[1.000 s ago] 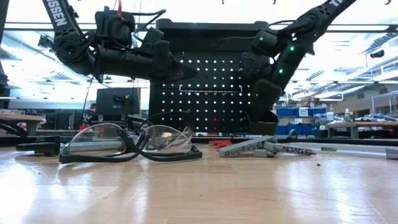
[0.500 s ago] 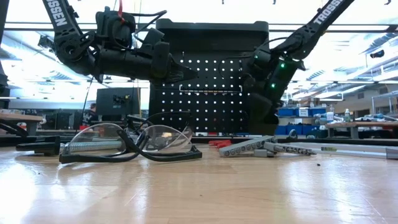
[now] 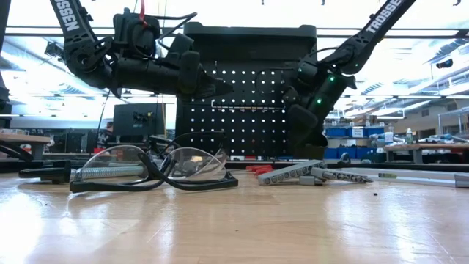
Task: Hang tools onto peg board
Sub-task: Put the screwdriver bits on the table
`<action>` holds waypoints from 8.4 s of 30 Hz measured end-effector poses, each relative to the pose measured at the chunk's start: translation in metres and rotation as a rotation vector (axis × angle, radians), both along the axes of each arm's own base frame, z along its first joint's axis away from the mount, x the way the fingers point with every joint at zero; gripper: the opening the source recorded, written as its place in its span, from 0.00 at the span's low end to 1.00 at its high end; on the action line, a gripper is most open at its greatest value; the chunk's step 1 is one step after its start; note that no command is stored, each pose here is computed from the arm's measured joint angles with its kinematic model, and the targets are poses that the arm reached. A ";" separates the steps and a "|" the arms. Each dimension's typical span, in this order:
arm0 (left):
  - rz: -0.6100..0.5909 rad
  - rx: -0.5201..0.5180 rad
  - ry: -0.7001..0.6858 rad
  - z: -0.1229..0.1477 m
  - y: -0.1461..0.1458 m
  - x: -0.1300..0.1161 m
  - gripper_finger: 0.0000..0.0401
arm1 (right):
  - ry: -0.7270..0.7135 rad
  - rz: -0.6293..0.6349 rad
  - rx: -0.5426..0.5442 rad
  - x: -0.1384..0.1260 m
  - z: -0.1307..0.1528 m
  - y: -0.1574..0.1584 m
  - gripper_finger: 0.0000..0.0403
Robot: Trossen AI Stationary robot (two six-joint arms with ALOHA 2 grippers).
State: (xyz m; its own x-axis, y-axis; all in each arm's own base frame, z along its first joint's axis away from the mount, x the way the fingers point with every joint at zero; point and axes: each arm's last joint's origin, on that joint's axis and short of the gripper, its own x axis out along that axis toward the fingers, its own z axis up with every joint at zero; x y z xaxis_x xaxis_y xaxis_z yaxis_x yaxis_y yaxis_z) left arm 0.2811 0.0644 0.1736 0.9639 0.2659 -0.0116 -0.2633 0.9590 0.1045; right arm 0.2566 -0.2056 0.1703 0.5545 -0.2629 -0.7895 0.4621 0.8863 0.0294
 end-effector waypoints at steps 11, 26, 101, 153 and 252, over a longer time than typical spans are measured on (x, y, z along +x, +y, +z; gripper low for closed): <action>0.000 -0.001 0.017 -0.002 0.000 0.000 0.12 | 0.032 0.021 -0.142 -0.005 0.027 0.011 0.84; 0.000 0.000 0.012 -0.001 0.000 0.000 0.12 | 0.252 -0.006 -0.212 0.001 -0.015 0.007 0.97; 0.009 0.012 0.049 -0.004 -0.001 0.000 0.12 | 0.067 -0.474 -0.202 -0.007 0.043 0.044 0.80; -0.001 0.055 -0.022 0.004 -0.001 0.000 0.12 | -0.177 -0.841 0.064 0.003 -0.012 -0.011 0.58; -0.002 0.079 -0.014 0.003 -0.001 0.000 0.12 | -0.026 -0.850 -0.131 0.016 -0.002 0.015 0.62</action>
State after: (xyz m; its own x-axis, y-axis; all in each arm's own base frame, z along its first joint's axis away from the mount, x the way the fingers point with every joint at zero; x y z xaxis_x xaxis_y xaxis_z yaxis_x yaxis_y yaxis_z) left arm 0.2815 0.0632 0.1769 0.9643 0.2637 0.0227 -0.2635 0.9484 0.1763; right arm 0.2728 -0.1909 0.1684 0.1453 -0.6852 -0.7138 0.9712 0.2364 -0.0292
